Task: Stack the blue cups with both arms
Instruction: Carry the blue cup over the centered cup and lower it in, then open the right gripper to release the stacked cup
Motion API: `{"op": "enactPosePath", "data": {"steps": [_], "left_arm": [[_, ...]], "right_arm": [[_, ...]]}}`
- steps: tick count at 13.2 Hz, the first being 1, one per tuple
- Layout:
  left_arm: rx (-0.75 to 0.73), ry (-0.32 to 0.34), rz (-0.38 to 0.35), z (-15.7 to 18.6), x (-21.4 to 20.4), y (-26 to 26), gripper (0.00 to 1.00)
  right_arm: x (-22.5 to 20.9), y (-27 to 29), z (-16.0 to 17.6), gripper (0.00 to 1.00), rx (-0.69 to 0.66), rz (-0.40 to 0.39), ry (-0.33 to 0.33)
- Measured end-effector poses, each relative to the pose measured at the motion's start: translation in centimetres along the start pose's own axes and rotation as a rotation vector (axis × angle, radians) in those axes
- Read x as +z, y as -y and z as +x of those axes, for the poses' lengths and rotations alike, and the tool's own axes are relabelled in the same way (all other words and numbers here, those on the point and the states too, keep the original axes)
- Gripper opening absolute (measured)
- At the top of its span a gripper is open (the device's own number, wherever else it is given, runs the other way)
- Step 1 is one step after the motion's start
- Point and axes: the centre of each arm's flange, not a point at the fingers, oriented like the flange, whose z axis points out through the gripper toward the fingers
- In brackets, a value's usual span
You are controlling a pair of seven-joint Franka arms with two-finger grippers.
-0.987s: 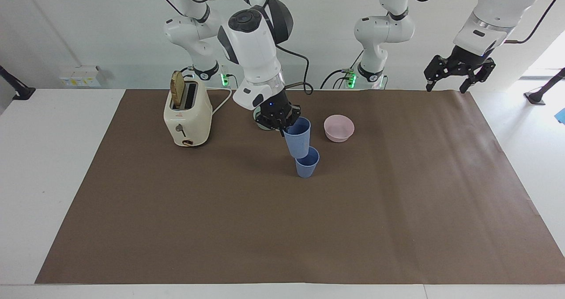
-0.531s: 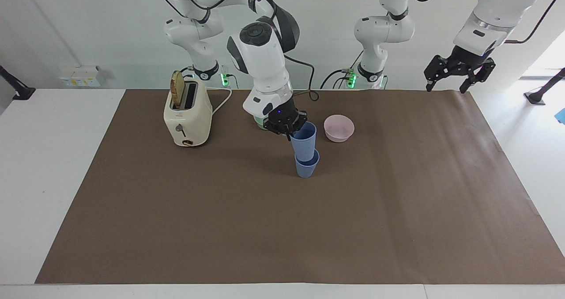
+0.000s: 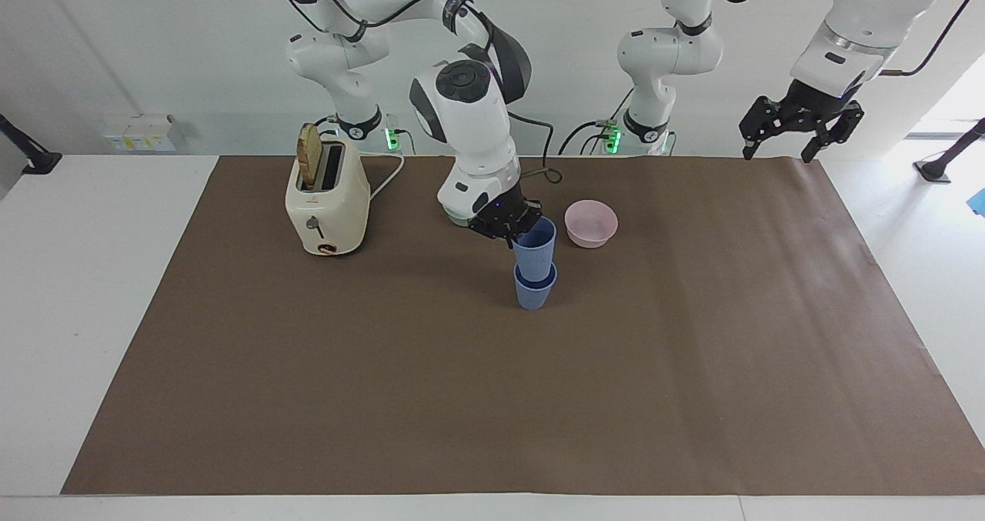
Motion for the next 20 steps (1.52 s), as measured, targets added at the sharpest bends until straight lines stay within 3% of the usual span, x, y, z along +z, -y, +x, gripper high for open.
{"op": "enactPosePath", "data": {"steps": [14, 15, 18, 20], "left_arm": [[0.000, 0.000, 0.000, 0.0, 0.0, 0.0, 1.00], [0.000, 0.000, 0.000, 0.0, 0.0, 0.0, 1.00], [0.000, 0.000, 0.000, 0.0, 0.0, 0.0, 1.00], [0.000, 0.000, 0.000, 0.0, 0.0, 0.0, 1.00]], "right_arm": [[4.9, -0.3, 0.7, 0.04, 0.009, -0.008, 0.017], [5.1, -0.4, 0.7, 0.11, 0.010, -0.008, 0.018], [5.1, -0.4, 0.7, 0.49, 0.010, -0.008, 0.018], [5.1, -0.5, 0.7, 0.52, 0.012, -0.009, 0.018]]}}
